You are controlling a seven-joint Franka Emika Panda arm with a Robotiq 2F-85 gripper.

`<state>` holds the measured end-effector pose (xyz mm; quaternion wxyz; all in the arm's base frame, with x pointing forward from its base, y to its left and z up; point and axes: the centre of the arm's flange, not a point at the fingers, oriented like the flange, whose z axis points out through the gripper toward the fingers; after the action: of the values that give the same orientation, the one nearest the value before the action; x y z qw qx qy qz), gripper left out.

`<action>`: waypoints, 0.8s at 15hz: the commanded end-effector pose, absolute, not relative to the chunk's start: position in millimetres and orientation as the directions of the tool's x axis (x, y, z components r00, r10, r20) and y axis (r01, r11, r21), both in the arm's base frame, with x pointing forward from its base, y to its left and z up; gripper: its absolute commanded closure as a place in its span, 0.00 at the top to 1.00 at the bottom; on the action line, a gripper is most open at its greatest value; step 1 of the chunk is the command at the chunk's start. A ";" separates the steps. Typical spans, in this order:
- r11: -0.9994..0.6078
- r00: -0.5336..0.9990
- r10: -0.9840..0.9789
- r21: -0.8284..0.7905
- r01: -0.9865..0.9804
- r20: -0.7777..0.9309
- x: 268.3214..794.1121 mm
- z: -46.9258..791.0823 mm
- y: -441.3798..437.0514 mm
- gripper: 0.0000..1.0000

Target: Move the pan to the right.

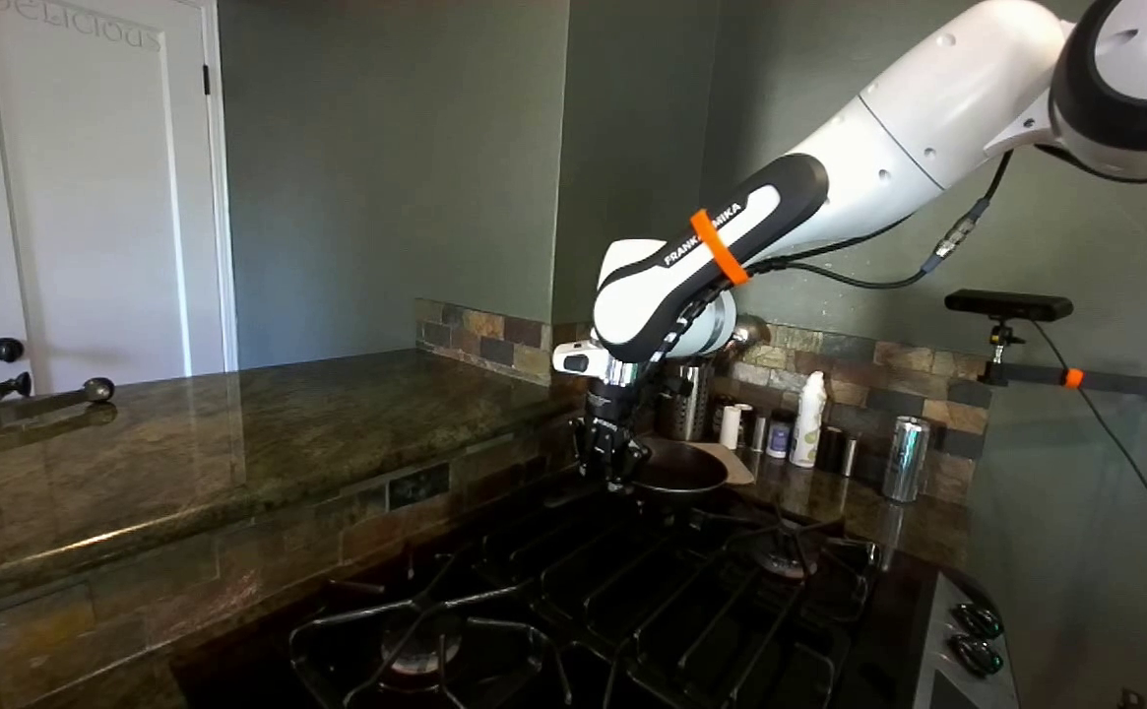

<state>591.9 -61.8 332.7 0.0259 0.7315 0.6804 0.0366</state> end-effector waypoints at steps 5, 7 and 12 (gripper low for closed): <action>-0.092 0.091 0.996 0.114 0.989 0.019 592.0 334.6 -100.4 0.09; -0.093 0.091 0.996 0.116 0.989 0.024 593.9 335.5 -102.5 0.09; -0.092 0.088 0.995 0.115 0.989 0.036 600.7 336.2 -98.6 0.09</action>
<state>591.3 -98.8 336.0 0.0306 0.7433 0.6672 0.0392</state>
